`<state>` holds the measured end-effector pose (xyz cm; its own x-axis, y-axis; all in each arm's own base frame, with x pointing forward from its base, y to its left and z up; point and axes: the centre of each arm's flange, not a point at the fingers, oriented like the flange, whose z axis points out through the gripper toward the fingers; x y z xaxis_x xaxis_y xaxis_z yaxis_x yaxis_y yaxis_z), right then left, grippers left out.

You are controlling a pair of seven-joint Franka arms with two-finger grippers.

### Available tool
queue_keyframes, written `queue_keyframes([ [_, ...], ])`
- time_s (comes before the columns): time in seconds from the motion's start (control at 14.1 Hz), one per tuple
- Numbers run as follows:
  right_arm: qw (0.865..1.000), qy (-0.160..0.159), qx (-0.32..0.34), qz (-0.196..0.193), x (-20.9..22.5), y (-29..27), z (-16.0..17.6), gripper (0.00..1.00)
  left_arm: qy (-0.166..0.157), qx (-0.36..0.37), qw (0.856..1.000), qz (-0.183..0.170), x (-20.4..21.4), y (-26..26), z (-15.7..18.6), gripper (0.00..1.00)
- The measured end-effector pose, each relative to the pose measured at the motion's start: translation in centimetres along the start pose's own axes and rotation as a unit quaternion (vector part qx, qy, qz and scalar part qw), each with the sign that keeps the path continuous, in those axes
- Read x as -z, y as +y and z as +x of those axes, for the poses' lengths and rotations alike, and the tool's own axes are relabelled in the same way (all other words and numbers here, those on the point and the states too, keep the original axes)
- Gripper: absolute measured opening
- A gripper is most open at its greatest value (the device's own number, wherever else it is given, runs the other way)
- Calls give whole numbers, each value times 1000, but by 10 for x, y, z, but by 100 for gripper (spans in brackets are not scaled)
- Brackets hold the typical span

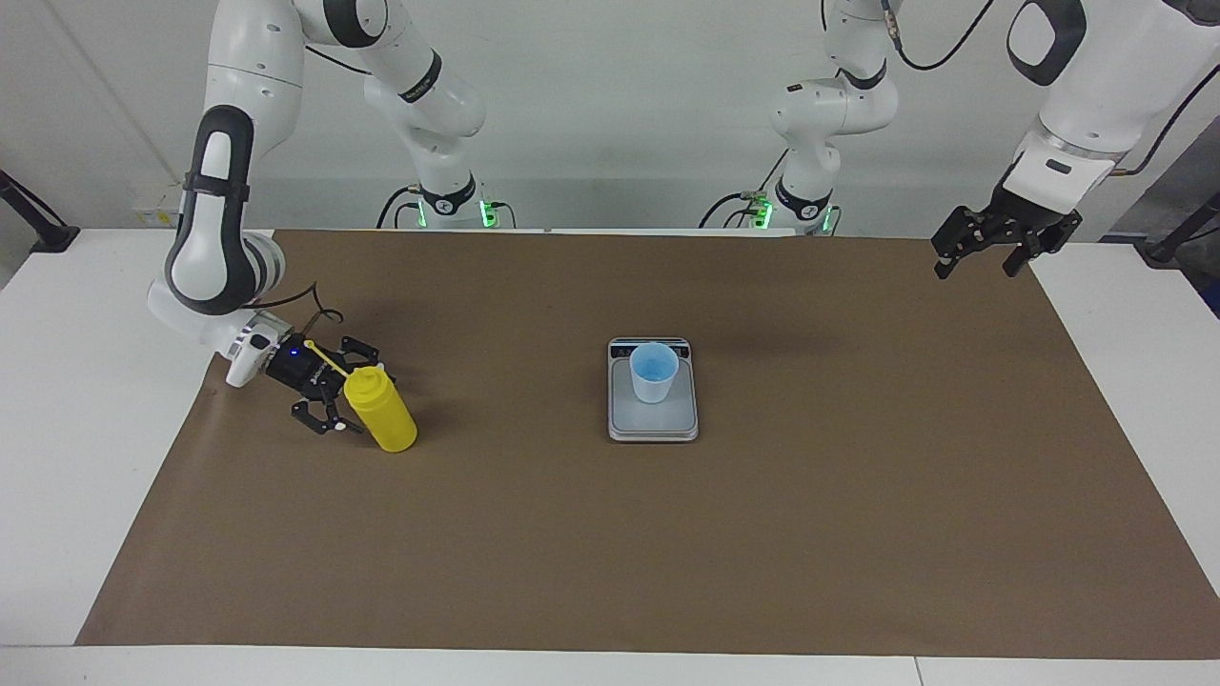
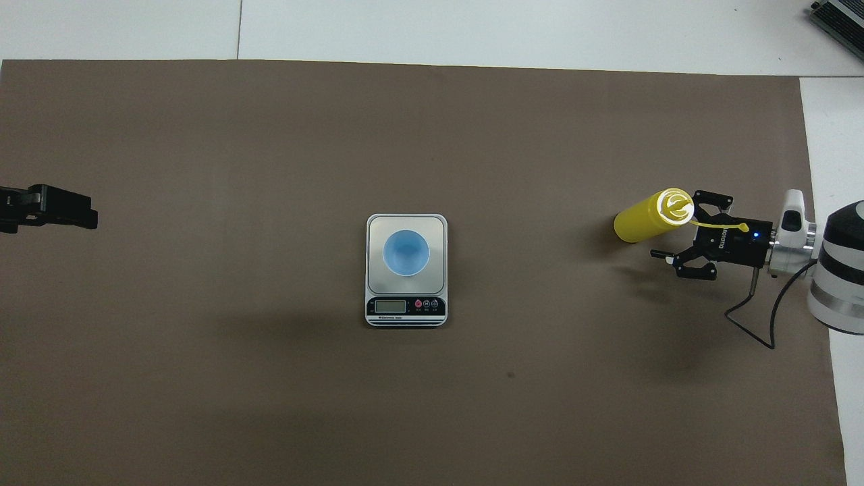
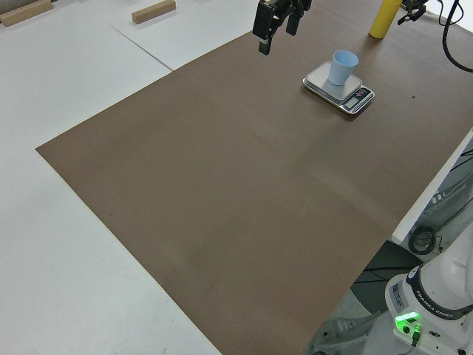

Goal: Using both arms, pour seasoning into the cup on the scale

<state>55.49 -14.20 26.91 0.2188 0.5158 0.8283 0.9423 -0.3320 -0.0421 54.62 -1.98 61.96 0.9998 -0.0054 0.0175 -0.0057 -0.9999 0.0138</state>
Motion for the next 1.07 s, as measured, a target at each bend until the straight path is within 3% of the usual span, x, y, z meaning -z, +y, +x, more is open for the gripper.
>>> queue_keyframes([
  [0.21,998,-50,38,10,24,7,17,100,0,0,1000,0,0,0,0,100],
  [0.43,991,-124,42,4,57,17,55,100,0,0,1000,0,0,0,0,100],
  [0.64,983,-184,11,-11,79,22,101,100,0,0,1000,0,0,0,0,100],
  [1.07,961,-257,-87,-47,82,5,166,100,0,0,1000,0,0,0,0,100],
])
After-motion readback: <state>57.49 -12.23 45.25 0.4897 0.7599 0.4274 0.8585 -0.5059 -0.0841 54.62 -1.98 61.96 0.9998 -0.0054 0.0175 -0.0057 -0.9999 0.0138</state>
